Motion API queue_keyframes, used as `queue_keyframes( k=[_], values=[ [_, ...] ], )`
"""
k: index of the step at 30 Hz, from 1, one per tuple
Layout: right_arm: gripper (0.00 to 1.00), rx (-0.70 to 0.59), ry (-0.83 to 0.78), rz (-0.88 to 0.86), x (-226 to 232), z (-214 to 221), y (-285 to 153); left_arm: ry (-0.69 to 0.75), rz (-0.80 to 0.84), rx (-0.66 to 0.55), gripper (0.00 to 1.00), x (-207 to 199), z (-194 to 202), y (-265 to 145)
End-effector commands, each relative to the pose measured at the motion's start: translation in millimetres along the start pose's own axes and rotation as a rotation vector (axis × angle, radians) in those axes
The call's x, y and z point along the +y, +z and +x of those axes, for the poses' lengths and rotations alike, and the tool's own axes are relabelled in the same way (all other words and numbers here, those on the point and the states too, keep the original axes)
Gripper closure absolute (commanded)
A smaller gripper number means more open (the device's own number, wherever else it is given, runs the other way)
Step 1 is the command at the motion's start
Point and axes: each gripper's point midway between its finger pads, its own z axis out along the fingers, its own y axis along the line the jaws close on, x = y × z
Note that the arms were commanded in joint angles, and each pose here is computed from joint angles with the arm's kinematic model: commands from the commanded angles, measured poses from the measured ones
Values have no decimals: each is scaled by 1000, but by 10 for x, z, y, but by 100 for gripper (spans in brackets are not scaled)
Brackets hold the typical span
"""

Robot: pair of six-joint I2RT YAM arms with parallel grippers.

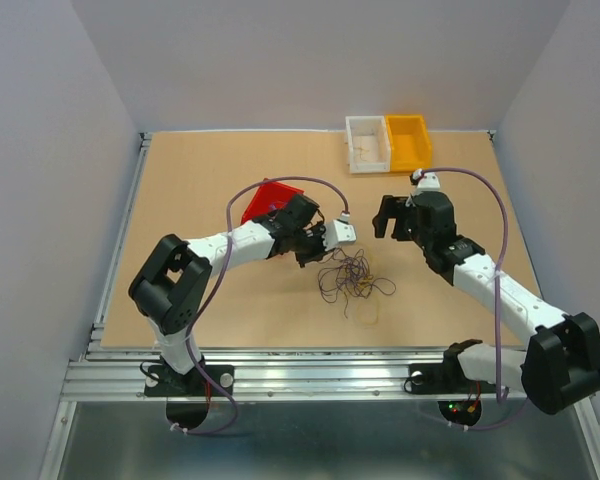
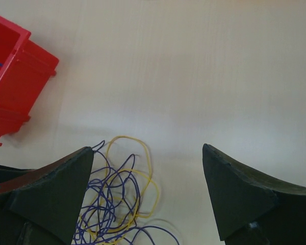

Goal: Untangle the cables

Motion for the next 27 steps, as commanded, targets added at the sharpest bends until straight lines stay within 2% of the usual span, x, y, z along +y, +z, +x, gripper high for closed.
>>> queue_keyframes(
  k=[1,5,8,13,14,16,17,19,23,25,27],
  values=[
    [8,-14,-61,-137,225,-44,16,20,-91,-105,100,163,-403,-269],
    [5,-131,-140,-414,663,-158,-96,-5,-220,-202,100,322,-753,-684],
    [5,-132,-192,-647,996,-45,-216,-18,-291,-263,100,398,-995,-1018],
    [6,-99,-248,-816,1211,102,-203,-23,-336,-338,100,470,-1420,-1466],
    [6,-83,-252,-845,1239,164,-180,-10,-353,-382,100,511,-1633,-1650],
    [6,-92,-273,-946,1356,189,-249,-18,-340,-385,100,511,-1749,-1750],
    [6,-77,-271,-973,1383,244,-233,-7,-358,-426,100,563,-1963,-1914],
    [6,-102,-278,-1012,1454,201,-235,-18,-353,-435,100,575,-2078,-2026],
    [8,-74,-268,-981,1522,250,-24,-27,-359,-513,100,609,-2465,-2363],
    [9,-52,-266,-979,1550,302,84,-19,-398,-611,100,640,-2810,-2767],
    [11,-40,-259,-964,1549,320,167,-36,-408,-651,100,651,-2939,-2904]
  ],
)
